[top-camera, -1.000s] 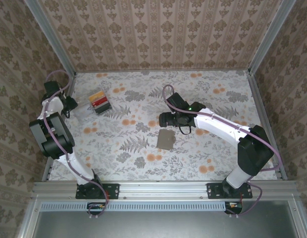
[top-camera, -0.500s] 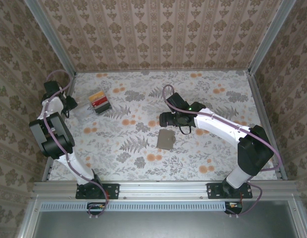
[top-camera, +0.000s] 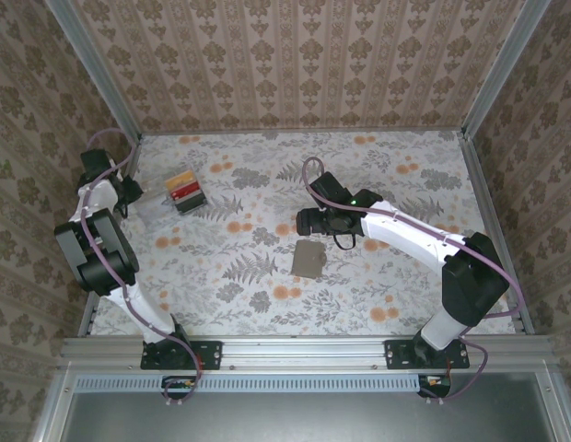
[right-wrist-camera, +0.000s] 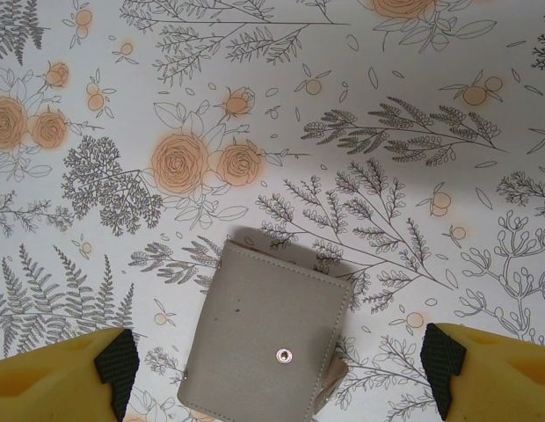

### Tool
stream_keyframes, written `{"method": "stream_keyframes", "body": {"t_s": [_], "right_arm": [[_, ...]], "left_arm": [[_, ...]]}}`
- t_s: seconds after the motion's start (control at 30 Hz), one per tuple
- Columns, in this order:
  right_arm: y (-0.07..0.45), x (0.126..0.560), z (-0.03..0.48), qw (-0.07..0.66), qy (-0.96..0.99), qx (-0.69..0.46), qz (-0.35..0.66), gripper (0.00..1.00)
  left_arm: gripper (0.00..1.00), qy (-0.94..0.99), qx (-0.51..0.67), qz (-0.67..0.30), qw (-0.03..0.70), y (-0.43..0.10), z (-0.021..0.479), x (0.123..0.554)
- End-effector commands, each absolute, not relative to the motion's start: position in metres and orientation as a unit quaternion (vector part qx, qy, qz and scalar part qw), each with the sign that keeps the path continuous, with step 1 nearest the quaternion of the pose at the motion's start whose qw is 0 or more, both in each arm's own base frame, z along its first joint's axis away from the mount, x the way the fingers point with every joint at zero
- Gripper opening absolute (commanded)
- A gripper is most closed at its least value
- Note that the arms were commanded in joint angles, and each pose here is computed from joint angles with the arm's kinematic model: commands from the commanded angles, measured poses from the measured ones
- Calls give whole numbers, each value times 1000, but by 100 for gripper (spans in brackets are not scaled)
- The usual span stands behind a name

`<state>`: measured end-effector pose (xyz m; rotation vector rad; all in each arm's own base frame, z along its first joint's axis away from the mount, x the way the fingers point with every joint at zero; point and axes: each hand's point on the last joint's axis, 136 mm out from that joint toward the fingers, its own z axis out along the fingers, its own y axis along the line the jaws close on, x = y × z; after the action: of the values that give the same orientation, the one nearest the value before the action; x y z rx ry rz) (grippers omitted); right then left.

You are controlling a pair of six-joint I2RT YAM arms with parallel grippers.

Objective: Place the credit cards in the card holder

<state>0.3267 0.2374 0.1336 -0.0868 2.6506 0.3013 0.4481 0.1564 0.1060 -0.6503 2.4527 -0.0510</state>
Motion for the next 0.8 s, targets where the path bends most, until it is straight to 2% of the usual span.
{"method": "stream_keyframes", "body": {"t_s": [0.0,0.17,0.77], "right_arm": [[229,322,129,229,969,-32,86,87],[225,321,128,230,969,-32,81,87],[227,324,131,241,965,-22,98,87]], "left_arm": [[13,937,-210,-10,278,146,98,439],[10,942,-188,-12,279,135,100,442],[12,942,-137,-104,289,56,109,454]]}}
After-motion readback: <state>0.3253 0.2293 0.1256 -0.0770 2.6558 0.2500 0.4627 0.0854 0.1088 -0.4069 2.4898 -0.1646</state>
